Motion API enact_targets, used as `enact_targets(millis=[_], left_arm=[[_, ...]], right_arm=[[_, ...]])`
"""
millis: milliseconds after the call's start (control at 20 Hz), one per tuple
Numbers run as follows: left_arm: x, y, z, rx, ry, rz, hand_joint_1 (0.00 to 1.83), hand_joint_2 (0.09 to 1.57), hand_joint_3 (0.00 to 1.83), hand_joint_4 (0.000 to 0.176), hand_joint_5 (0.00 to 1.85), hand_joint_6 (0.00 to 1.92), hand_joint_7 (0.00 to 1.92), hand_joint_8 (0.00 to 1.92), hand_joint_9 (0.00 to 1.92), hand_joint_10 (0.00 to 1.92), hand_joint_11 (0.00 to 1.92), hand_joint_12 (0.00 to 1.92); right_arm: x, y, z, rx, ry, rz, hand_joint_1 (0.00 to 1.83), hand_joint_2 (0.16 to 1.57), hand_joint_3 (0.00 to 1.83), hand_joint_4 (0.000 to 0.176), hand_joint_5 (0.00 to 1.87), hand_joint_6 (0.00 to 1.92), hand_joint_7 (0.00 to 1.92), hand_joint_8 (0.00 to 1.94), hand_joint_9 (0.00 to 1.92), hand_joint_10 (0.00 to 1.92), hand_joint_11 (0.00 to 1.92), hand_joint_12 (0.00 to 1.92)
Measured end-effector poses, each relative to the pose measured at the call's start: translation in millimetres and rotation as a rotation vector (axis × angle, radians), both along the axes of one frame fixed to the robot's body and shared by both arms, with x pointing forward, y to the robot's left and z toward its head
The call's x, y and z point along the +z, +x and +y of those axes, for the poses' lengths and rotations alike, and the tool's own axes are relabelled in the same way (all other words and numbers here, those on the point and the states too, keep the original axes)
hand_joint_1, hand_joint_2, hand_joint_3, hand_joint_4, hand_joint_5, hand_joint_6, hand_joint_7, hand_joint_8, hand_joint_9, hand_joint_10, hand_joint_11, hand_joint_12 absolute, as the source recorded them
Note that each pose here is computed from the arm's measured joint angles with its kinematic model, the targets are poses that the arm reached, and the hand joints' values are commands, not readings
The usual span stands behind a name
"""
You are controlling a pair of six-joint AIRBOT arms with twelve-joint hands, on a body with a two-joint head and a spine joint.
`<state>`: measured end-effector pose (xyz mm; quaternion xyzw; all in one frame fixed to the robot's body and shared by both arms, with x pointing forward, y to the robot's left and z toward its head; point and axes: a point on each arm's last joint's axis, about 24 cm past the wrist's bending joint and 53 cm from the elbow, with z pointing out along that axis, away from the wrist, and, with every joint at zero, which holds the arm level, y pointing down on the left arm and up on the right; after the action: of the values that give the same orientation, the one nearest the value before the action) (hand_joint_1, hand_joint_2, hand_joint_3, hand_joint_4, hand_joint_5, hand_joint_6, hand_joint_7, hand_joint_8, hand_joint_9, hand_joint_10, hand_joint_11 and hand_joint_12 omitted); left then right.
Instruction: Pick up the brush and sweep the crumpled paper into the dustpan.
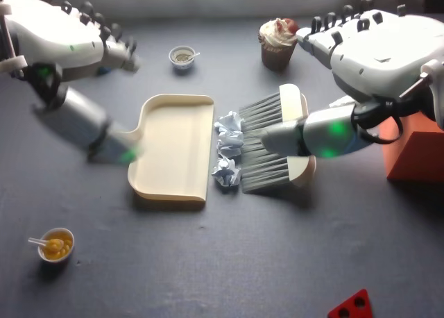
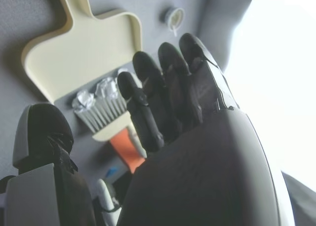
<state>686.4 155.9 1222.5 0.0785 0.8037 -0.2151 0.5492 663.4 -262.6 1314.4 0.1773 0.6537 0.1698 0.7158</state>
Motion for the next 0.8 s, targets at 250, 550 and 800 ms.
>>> enact_targets(millis=[250, 550, 800], left_arm=[[6, 4, 2.6, 0.007, -0.014, -0.012, 0.00, 0.82, 0.00, 0.000, 0.11, 0.01, 0.13, 0.00, 0.13, 0.00, 0.04, 0.14], [15, 5, 1.4, -0.008, 0.020, -0.051, 0.02, 0.83, 0.00, 0.000, 0.10, 0.00, 0.13, 0.00, 0.12, 0.00, 0.05, 0.12], [9, 9, 10.2, 0.017, 0.030, -0.067, 0.37, 0.83, 0.00, 0.000, 0.05, 0.01, 0.08, 0.01, 0.09, 0.01, 0.06, 0.12]], right_arm=[[1, -2, -5, -0.024, -0.009, -0.003, 0.00, 0.82, 0.01, 0.000, 0.07, 0.01, 0.08, 0.01, 0.09, 0.01, 0.07, 0.10], [0, -4, -15, -0.069, -0.041, 0.004, 0.00, 0.85, 0.01, 0.000, 0.04, 0.00, 0.06, 0.00, 0.07, 0.00, 0.05, 0.07], [-1, -8, -7, -0.056, -0.092, 0.005, 0.00, 0.84, 0.00, 0.000, 0.05, 0.00, 0.06, 0.00, 0.06, 0.00, 0.06, 0.06]])
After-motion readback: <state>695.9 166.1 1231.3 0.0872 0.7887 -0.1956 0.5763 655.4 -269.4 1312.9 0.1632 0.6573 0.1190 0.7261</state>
